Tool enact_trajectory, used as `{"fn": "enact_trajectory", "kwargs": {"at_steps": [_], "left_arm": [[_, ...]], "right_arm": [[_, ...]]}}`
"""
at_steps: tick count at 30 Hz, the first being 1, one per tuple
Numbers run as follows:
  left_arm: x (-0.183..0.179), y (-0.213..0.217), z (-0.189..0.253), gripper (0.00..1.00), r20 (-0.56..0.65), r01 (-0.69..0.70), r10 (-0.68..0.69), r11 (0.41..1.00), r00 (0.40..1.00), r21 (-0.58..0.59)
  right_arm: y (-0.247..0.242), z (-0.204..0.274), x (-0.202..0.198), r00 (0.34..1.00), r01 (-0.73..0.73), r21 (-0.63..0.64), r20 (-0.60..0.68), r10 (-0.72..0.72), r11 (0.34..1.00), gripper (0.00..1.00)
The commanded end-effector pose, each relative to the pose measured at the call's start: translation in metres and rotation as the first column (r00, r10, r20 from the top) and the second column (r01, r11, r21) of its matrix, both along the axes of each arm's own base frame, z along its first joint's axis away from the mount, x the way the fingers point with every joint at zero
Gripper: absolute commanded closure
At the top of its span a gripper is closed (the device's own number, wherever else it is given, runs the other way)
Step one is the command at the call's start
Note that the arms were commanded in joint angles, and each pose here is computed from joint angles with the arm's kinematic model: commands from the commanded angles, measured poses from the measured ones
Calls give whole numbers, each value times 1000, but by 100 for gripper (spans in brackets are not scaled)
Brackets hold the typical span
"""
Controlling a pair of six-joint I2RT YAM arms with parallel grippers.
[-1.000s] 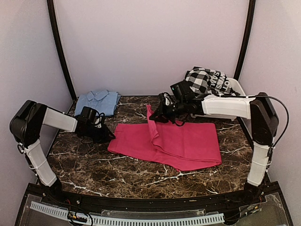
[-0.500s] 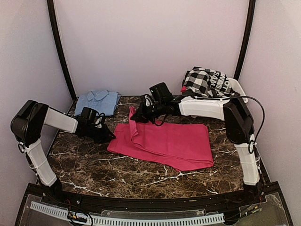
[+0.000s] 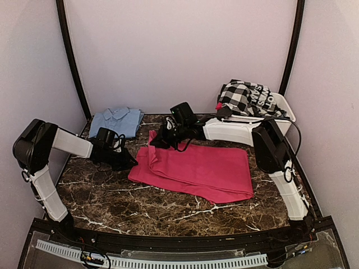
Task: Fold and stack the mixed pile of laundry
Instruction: Fold the rectangle-folded trousers at the center of the board.
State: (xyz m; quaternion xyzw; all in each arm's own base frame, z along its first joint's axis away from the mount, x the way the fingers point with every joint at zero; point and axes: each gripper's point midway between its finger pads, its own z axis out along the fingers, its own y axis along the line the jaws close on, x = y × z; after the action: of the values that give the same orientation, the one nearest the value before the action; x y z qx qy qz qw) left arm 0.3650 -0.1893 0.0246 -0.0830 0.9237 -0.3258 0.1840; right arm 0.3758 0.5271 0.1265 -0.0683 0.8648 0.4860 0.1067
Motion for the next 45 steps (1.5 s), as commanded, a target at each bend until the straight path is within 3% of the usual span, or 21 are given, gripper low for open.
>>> {"fn": "enact_trajectory", "kwargs": {"at_steps": [1,16,23,24,26,31,33,37,41,45], "left_arm": [[-10,2,-13,84,-37,11,-10,1000,999,20],[-13,4,-17,83,-50,6,-5,1000,999,30],[-14,14,-1,71,-38,-24,27,998,999,56],[-11,19,5,70,-19,-38,40,997,999,69],[-10,30,14,63,-10,-65,67,994,998,86],[-12,65,43,53,52,-160,155,979,987,130],[-11,71,68,49,128,-178,163,976,978,122],[-16,43,125,41,294,-70,64,998,954,7],[-23,-4,142,40,331,93,-80,995,940,-23],[-21,-47,135,45,323,191,-167,981,932,-44]], "right_arm": [[22,20,-4,999,-31,75,37,29,997,100],[53,-2,-11,998,-65,119,-11,67,991,100],[66,-14,-16,994,-98,166,-37,105,981,100],[69,-12,-18,992,-113,182,-39,122,977,97],[69,-9,-21,989,-129,196,-40,139,972,76],[64,28,-24,986,-168,239,58,159,956,39],[59,49,-28,980,-193,252,105,171,948,36],[38,86,-41,963,-235,252,196,188,939,37],[-1,92,-55,952,-238,196,239,189,951,40],[-50,69,-63,962,-196,147,223,161,970,42]]}}
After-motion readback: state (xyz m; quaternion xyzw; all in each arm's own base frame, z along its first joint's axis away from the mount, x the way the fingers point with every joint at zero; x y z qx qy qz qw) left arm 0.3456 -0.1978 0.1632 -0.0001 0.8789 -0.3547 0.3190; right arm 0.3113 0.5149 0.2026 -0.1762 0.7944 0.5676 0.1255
